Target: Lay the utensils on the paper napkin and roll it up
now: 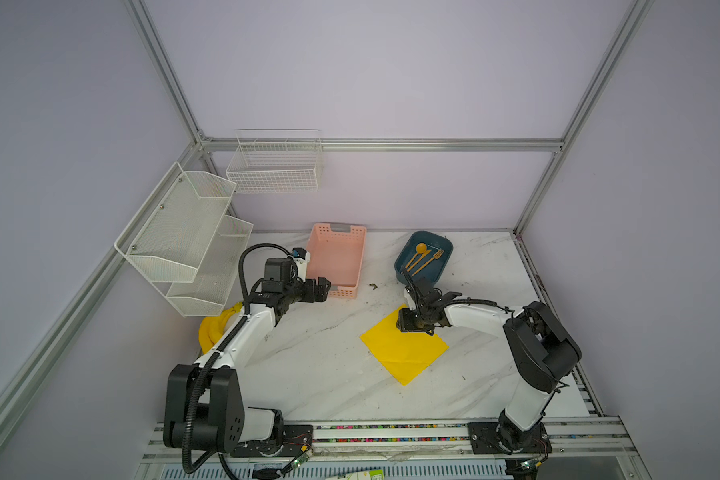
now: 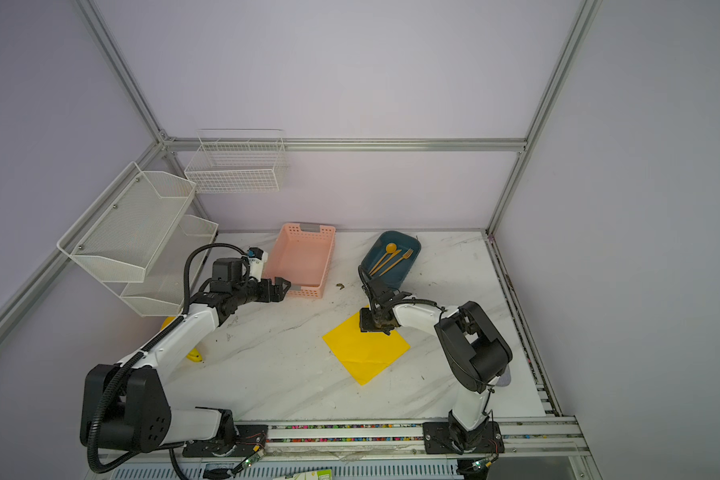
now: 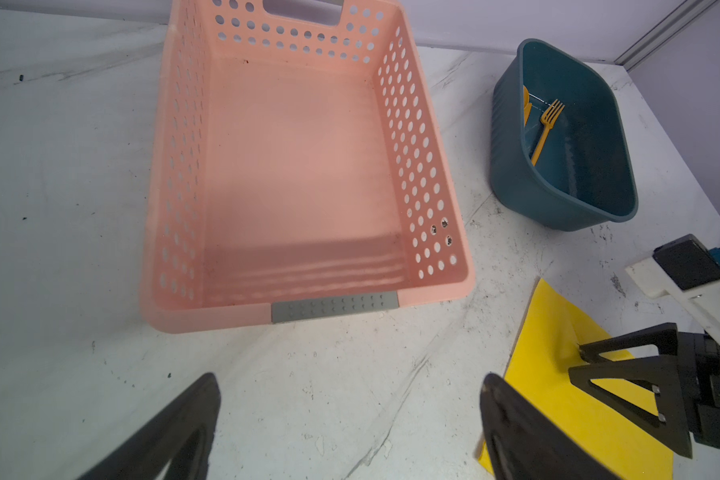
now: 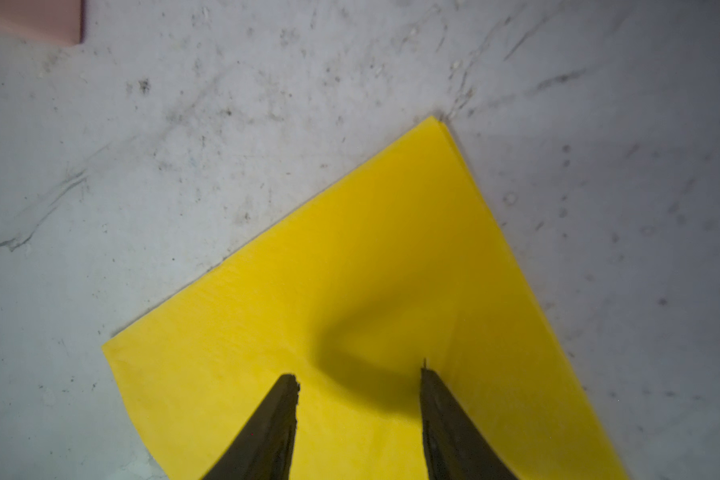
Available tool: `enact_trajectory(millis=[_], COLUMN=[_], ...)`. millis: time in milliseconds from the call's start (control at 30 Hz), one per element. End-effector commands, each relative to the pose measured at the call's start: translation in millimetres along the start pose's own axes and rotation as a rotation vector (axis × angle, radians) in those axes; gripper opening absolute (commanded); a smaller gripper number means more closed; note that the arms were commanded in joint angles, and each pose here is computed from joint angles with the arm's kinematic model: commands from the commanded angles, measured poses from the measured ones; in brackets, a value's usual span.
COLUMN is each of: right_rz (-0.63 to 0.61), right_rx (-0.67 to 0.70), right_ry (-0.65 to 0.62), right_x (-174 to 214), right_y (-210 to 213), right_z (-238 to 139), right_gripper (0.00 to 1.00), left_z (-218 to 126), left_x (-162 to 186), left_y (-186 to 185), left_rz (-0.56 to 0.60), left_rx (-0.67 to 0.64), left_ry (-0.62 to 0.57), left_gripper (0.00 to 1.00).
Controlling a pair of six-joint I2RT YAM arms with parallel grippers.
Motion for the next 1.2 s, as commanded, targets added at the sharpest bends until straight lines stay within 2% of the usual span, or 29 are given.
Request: enact_trajectory(millis=[0,333,600,900,1167], right_rz=[-0.016,0.011,0.107,0.24,0.285], right_rx=[0.006,-0.122,-0.156,0.0,-0.018], right_ry=[-0.008,-0.152,-0.264,-0.296,-0.213], right_x=[-4.2,-52.3,-120.2,-180.2,-179.8], right_y=[1.9,38.0,22.0,-18.9,-20.2], right_z=[-11.1,-64.0,-99.1,-82.4,-45.7], right_gripper=[0.51,0.51,0.47,0.42,0.47], left_z=[-14.6,-14.5,-17.4,-17.6,-17.6], left_x=[-31.4,-31.1,-32.8,-32.3,-32.3], left_y=[-5.1,-6.2,-6.3,-5.9,-5.7], left_rz=[0.043,0.044,0.05,0.052,0.054], left_rx=[0.0,0.009,0.003,0.0,-0.002], left_ry=[-0.09,-0.089,-0.098,-0.097,-0.097], left_gripper=[0.96,0.96,0.96,0.96,0.96])
Point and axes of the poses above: each gripper's point midway between its finger pads, its own z axis out along the fingers, its own y axis along the line the jaws close on, x = y × z, the point moved 4 cm from there along -z, back along the fingers, and after that the axes turned 6 degrees about z, right-handed, at the moved point
